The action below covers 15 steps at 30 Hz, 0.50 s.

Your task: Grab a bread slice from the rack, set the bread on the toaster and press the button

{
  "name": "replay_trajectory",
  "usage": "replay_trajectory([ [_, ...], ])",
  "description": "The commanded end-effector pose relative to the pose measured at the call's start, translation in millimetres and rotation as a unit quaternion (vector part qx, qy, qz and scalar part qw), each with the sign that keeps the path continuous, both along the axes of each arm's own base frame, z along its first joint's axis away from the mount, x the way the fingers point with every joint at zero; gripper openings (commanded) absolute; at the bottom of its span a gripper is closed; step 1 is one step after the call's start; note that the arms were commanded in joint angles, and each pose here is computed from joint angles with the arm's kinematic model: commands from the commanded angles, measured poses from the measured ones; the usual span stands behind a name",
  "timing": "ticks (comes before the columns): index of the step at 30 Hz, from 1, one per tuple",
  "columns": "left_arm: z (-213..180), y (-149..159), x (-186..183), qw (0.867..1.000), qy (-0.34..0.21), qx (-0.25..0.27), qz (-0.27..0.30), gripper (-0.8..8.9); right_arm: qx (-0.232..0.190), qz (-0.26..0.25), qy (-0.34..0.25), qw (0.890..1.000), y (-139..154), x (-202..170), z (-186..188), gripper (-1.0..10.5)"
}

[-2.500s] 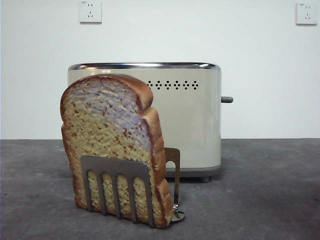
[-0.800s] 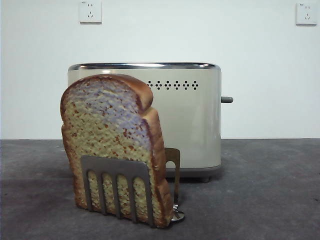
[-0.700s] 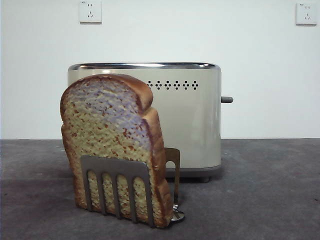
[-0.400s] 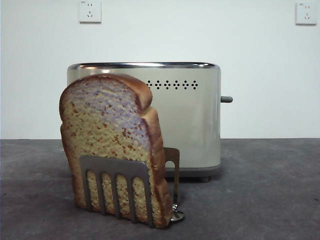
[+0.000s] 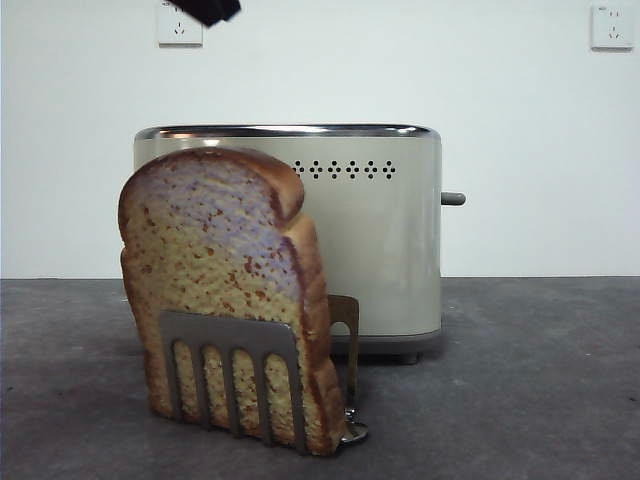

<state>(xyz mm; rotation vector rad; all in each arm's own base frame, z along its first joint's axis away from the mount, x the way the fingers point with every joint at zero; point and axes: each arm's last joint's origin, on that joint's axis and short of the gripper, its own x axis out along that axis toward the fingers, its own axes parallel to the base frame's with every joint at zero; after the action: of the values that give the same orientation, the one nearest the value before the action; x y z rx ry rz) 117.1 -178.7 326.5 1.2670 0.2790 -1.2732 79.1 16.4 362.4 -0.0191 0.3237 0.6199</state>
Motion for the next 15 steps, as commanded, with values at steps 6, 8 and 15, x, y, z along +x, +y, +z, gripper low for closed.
replay_trajectory([
  [6, -19, -11, 12, 0.998, 0.046, 0.039, 0.032, 3.2, -0.041, 0.066, 0.002, 0.997, 2, -2, -6, -0.1],
  [8, -24, -13, 16, 0.997, 0.055, 0.049, 0.038, 3.2, -0.057, 0.074, 0.011, 0.996, 2, -2, -9, -0.1],
  [15, -37, -16, 29, 0.992, 0.079, 0.071, 0.065, 3.13, -0.093, 0.065, 0.027, 0.993, 2, -3, -15, -0.1],
])
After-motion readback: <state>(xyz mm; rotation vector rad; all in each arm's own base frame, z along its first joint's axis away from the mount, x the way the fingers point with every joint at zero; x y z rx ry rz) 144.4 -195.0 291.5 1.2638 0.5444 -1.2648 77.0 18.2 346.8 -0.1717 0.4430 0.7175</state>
